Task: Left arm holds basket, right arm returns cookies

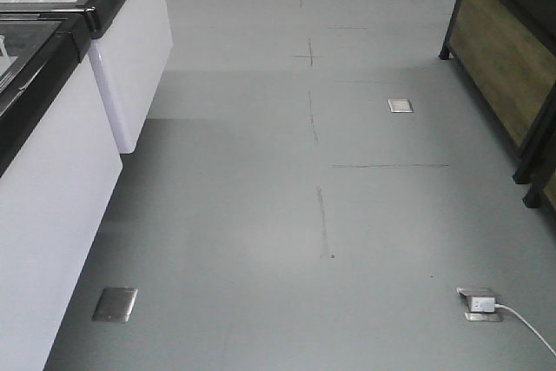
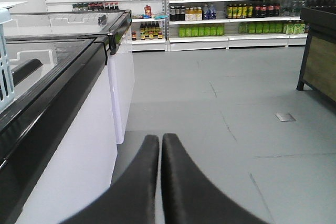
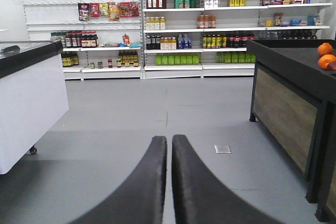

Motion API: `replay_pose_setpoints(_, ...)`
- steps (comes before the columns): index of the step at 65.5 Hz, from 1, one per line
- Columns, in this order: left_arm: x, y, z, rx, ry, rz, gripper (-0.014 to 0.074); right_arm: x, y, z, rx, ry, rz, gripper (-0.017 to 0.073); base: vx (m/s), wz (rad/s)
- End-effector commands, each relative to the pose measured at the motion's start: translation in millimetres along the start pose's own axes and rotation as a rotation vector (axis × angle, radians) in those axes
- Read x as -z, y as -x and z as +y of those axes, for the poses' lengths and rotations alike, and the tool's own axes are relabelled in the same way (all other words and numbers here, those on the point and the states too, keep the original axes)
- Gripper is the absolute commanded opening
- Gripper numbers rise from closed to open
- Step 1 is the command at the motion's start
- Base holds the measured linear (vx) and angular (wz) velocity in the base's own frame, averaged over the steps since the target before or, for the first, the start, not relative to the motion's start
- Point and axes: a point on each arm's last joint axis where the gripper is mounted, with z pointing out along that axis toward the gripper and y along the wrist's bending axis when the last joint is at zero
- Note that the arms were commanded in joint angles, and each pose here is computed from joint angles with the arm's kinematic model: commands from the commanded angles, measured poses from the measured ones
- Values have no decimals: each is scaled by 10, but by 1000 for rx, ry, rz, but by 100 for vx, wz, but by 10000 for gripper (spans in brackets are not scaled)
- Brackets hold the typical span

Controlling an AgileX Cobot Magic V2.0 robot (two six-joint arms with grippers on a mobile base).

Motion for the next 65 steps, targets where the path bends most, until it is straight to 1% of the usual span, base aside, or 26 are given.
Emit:
replay_pose_setpoints(1,40,186,-1,4,-1,-130,-6,5,11,9,13,11,-65,-9,0,0)
replay_pose_setpoints(6,51,232,-2,25,-3,-147,-6,5,11,9,13,11,-65,-9,0,0)
replay_pose_setpoints(13,91,374,-5,19,-4,-191,-6,5,11,9,13,11,-65,-9,0,0)
replay_pose_setpoints(18,136,526,-7,9,-3,-248,-6,5,11,9,13,11,-65,-9,0,0)
replay_pose_setpoints(23,174,674,-9,10,-3,-293,-6,5,11,9,13,11,-65,-9,0,0)
replay_pose_setpoints(30,198,912,-14,9,-4,-315,-6,5,11,9,13,11,-65,-9,0,0)
replay_pose_setpoints(36,175,1131,-20,11,-5,-297,-6,5,11,9,13,11,-65,-9,0,0)
replay_pose_setpoints(42,84,1301,-25,11,-6,-224,-6,5,11,9,13,11,-65,-9,0,0)
replay_pose_setpoints(50,-89,1452,-32,10,-8,-60,-6,5,11,9,13,11,-65,-9,0,0)
replay_pose_setpoints(58,-316,1428,-34,11,-7,95,-6,5,11,9,13,11,-65,-9,0,0)
replay_pose_setpoints(65,-441,1373,-32,11,-6,157,-6,5,11,9,13,11,-65,-9,0,0)
